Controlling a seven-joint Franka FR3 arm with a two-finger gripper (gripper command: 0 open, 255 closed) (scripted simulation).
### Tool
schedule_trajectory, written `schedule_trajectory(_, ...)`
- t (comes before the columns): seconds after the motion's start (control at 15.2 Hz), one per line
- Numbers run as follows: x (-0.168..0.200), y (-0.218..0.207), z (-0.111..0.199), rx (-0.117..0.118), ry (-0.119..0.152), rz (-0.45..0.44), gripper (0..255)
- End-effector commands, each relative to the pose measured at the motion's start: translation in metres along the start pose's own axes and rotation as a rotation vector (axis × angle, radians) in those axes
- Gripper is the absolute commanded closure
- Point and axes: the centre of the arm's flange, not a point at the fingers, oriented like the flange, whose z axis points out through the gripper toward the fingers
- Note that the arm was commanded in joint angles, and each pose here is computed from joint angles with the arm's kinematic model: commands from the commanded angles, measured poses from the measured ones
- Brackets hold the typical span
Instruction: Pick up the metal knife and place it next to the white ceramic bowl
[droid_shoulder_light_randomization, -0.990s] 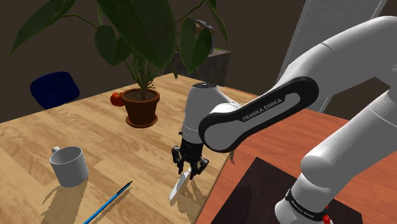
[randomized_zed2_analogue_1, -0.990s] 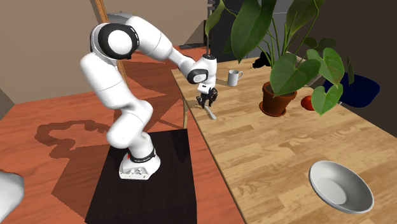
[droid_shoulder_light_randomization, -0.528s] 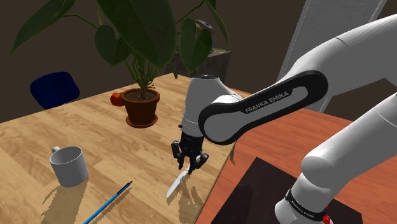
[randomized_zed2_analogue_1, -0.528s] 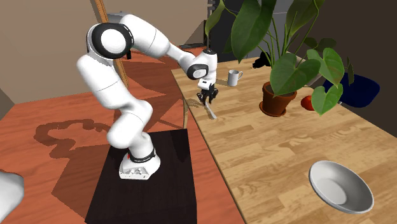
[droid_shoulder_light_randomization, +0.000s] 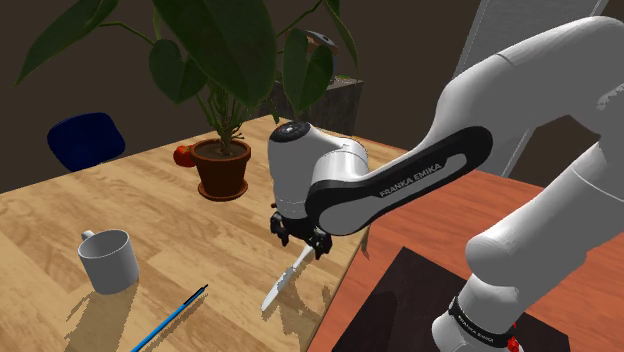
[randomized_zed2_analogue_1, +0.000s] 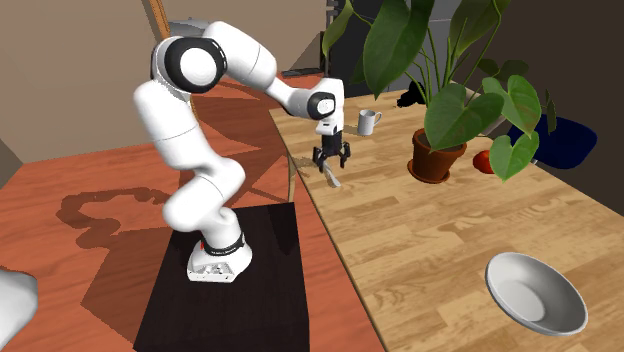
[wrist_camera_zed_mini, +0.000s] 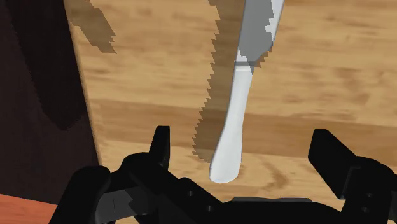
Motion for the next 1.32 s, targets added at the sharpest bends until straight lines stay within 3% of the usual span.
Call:
schedule_trajectory(0.0,0.0,0.0,0.01,0.0,0.007,0.0,0)
schedule_trajectory(0.2,0.0,0.0,0.023,0.0,0.007,0.0,0)
schedule_trajectory(0.73,0.0,0.0,0.023,0.0,0.007,0.0,0)
schedule_trajectory(0.79,0.0,0.0,0.023,0.0,0.007,0.0,255)
schedule_trajectory(1.25,0.002,-0.002,0.022,0.0,0.007,0.0,255)
